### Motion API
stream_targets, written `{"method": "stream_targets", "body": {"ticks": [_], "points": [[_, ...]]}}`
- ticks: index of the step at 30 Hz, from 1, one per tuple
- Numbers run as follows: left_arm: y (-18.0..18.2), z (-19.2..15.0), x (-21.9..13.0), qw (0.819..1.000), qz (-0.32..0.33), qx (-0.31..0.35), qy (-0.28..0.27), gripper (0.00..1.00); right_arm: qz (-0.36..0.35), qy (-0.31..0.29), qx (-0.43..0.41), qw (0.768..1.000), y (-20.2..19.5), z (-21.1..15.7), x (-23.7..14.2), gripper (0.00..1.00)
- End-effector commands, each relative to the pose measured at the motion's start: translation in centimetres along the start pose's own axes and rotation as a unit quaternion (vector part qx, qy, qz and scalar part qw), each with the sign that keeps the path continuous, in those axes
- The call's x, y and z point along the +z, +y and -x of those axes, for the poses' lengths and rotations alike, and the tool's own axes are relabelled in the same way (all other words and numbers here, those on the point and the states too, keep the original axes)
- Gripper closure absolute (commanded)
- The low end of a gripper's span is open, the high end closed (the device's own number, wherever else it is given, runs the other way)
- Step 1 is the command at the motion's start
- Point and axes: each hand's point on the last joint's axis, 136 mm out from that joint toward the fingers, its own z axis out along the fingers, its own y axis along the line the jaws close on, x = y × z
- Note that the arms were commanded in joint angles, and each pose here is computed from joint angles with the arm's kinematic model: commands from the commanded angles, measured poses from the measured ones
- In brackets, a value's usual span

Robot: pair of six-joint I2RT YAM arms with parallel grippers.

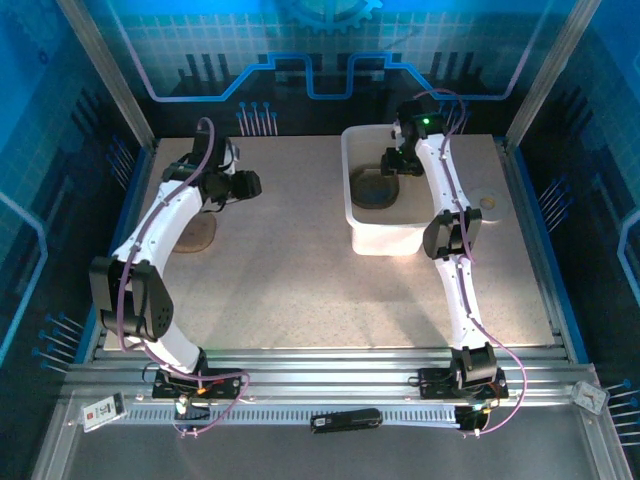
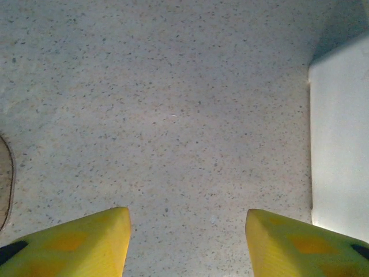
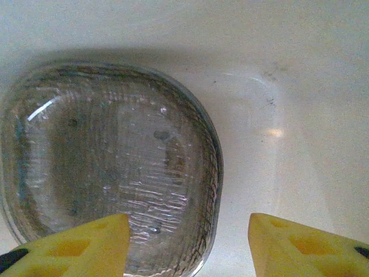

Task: Place the plates into the plastic bin on the countertop

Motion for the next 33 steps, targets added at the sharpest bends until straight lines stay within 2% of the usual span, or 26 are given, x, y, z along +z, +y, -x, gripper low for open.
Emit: {"method": "stream_targets", "body": {"ticks": [1,8,14,18,25,33], "points": [[1.2,-0.2,-1.0,1.000,0.019,-0.006,-0.003,0.44,-0.004,-0.012,-0.010,1.000,0.6,0.1,-2.0,0.38],[4.8,-0.1,-1.5,0.997,0.069,-0.041,-0.003,0.42,0.007,-0.049,-0.024,0.998,1.6,1.0,-5.7,0.34],[10.8,-1.0,-2.1,0.986,0.120,-0.113,0.012,0.41,0.007,-0.075,-0.032,0.997,1.4,1.3,-9.1,0.34],[14.9,-1.6,-1.9,0.976,0.155,-0.154,0.024,0.41,0.006,-0.066,-0.032,0.997,0.9,0.6,-10.6,0.34],[20.3,-2.0,-1.1,0.961,0.230,-0.148,0.043,0.40,-0.007,-0.050,-0.041,0.998,0.3,-1.3,-13.2,0.34],[24.5,-1.2,0.4,0.959,0.244,-0.142,0.032,0.37,-0.019,-0.060,-0.055,0.996,0.2,-2.8,-16.7,0.34]]}}
